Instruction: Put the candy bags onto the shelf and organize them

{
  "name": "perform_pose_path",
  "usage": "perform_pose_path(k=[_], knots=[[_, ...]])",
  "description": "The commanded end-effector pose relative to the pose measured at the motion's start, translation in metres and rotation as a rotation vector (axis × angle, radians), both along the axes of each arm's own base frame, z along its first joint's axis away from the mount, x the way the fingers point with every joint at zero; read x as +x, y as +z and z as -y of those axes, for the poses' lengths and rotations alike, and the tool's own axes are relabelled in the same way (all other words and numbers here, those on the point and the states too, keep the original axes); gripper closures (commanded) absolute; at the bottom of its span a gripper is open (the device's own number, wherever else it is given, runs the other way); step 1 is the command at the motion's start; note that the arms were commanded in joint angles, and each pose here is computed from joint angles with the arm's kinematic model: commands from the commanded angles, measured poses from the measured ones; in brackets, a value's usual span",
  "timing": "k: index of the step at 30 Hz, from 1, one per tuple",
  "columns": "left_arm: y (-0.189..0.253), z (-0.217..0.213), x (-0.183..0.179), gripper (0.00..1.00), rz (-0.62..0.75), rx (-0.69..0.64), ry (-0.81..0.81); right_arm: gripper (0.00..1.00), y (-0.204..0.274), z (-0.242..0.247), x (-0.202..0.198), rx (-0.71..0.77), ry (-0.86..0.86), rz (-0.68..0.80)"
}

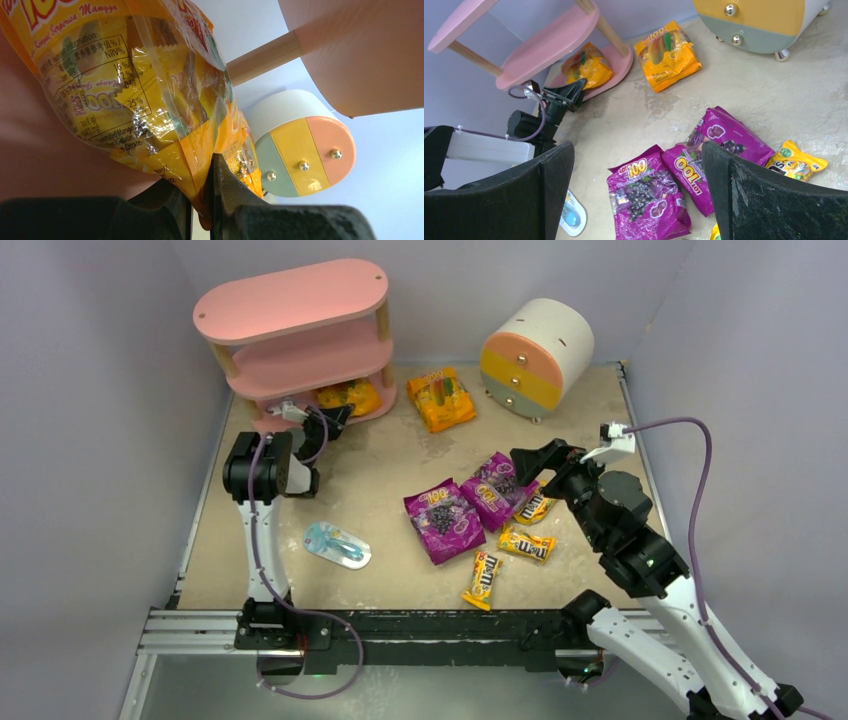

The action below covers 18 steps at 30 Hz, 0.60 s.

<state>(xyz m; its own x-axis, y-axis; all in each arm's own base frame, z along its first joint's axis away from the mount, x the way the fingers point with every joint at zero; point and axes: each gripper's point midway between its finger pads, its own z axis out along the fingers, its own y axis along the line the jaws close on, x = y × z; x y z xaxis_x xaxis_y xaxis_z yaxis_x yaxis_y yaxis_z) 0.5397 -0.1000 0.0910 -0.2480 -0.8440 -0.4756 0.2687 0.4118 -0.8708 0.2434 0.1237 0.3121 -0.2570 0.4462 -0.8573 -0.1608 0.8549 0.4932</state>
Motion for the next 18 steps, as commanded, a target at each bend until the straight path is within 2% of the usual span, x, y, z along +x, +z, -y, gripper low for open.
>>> perform_pose_path(k=[1, 8, 12, 14, 18], knots=[[0.031, 0.030, -0.001, 1.00, 0.137, -0.008, -0.105, 0.01, 0.026, 0.002, 0.000, 0.025, -0.004, 0.064], [0.028, 0.051, 0.002, 1.00, 0.121, 0.017, -0.179, 0.01, 0.027, 0.003, -0.001, 0.026, -0.005, 0.057], [0.022, 0.044, 0.006, 1.00, 0.070, 0.042, -0.133, 0.01, 0.025, 0.003, -0.002, 0.026, -0.003, 0.052], [0.021, 0.041, 0.010, 0.93, 0.052, 0.040, -0.111, 0.01, 0.024, 0.004, -0.003, 0.026, -0.004, 0.048], [0.027, 0.032, 0.019, 0.93, 0.045, 0.032, -0.054, 0.01, 0.023, 0.007, -0.006, 0.026, -0.014, 0.044]])
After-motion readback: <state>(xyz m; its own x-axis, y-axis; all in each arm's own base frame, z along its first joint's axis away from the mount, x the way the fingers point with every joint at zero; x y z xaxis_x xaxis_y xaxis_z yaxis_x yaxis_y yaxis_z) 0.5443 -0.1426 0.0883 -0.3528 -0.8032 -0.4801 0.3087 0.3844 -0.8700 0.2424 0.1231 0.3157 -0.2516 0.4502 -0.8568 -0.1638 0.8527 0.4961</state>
